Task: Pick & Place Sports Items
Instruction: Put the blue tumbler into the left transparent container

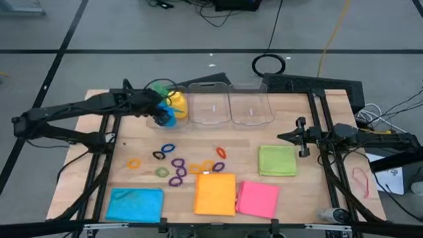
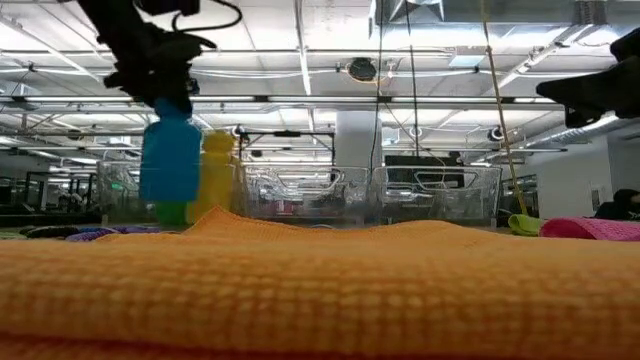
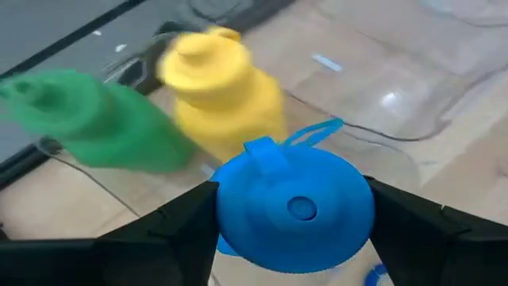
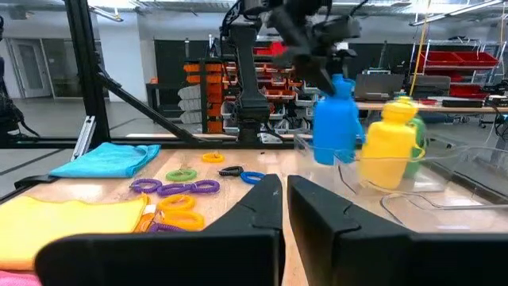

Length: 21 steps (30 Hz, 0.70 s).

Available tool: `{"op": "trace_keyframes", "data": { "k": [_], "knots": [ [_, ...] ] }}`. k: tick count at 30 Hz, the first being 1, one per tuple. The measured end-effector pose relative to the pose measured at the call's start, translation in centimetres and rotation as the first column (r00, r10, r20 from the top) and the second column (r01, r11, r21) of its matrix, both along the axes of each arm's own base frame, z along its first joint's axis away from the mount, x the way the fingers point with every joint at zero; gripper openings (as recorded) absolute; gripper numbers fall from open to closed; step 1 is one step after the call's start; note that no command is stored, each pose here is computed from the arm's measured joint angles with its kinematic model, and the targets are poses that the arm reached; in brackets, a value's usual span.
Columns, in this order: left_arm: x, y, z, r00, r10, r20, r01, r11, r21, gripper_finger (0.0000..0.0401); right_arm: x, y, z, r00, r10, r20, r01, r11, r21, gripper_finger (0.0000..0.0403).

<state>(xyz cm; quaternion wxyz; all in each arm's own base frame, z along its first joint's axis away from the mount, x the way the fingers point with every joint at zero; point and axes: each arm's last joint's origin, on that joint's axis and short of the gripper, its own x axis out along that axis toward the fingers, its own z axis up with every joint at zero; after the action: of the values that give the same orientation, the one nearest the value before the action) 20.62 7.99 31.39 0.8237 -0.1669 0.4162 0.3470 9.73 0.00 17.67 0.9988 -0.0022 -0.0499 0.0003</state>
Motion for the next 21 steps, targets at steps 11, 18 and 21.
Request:
{"op": "trace_keyframes", "data": {
  "k": [11,18,21],
  "knots": [
    [-0.3,0.7,-1.2,0.999,0.034,-0.029,-0.034,0.999,-0.01,0.0216,0.0,0.0,0.0,1.0,0.0,0.0,0.0,1.0,0.0,0.0],
    [-0.3,0.6,-1.3,0.999,0.025,-0.032,-0.026,1.0,-0.017,0.0216,0.0,0.0,0.0,1.0,0.0,0.0,0.0,1.0,0.0,0.0],
    [-0.3,0.6,-1.3,0.999,0.023,-0.029,-0.024,1.0,-0.019,0.0216,0.0,0.0,0.0,1.0,0.0,0.0,0.0,1.0,0.0,0.0]
  ]
}}
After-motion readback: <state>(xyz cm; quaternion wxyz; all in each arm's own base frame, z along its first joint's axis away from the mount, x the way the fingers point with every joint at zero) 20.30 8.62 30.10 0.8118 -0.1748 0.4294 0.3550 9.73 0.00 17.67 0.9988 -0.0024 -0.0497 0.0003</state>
